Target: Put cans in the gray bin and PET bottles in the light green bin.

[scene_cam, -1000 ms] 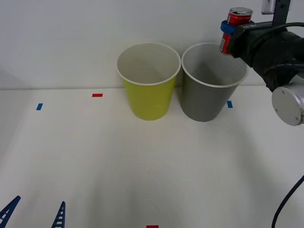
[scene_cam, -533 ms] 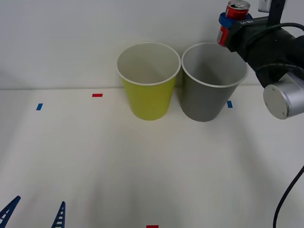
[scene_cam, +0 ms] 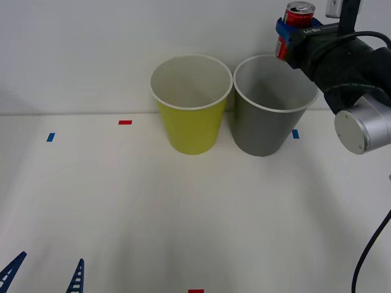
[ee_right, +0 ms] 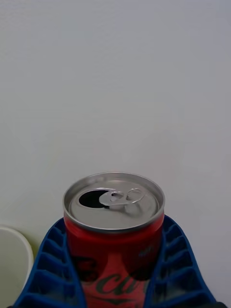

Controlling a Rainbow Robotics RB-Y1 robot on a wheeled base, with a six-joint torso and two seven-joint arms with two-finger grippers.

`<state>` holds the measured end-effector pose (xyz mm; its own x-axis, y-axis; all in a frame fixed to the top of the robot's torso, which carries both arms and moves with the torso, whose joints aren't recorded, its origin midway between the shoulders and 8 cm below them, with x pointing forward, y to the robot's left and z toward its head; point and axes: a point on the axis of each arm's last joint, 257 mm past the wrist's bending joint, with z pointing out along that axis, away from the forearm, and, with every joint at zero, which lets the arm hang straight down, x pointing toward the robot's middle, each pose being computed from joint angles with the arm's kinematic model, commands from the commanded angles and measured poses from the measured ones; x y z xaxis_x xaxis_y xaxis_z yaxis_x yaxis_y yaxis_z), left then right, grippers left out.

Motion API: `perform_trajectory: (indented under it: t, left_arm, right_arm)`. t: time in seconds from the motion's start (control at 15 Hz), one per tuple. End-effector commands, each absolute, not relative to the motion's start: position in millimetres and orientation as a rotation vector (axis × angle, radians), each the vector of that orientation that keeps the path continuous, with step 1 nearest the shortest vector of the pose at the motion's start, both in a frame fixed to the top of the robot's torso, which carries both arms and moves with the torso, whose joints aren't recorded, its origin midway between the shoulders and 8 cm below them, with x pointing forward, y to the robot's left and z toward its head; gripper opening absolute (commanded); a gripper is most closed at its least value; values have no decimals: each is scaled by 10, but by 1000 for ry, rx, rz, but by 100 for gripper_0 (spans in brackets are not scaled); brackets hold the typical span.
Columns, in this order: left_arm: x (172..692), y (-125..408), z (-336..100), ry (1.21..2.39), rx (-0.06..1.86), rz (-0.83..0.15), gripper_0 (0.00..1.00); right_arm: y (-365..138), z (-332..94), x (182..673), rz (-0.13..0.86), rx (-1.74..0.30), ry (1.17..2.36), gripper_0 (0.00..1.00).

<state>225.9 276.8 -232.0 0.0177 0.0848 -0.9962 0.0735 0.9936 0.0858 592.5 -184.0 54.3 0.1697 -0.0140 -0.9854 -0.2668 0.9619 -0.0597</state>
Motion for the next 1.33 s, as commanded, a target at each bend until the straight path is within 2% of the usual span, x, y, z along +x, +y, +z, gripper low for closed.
perform_trajectory:
  t: [0.07, 0.33, 0.6, 0.87, 1.33]
  left_arm:
    - [2259, 2768, -2320, 1554, 125, 9, 100]
    - [2259, 2768, -2320, 1554, 125, 9, 100]
    - [2259, 2768, -2320, 1554, 125, 9, 100]
    - [2259, 2768, -2320, 1554, 125, 9, 100]
    - [2259, 2768, -2320, 1554, 125, 9, 100]
  right_arm:
    - [-1865, 559, 5924, 145, -253, 1382, 84]
    - [-1823, 563, 5919, 81, -292, 1364, 85]
    - [-1815, 653, 5841, 112, -257, 1341, 85]
    - [-1885, 907, 5538, 136, -225, 1274, 85]
    - [-2033, 281, 4539, 123, -261, 1357, 84]
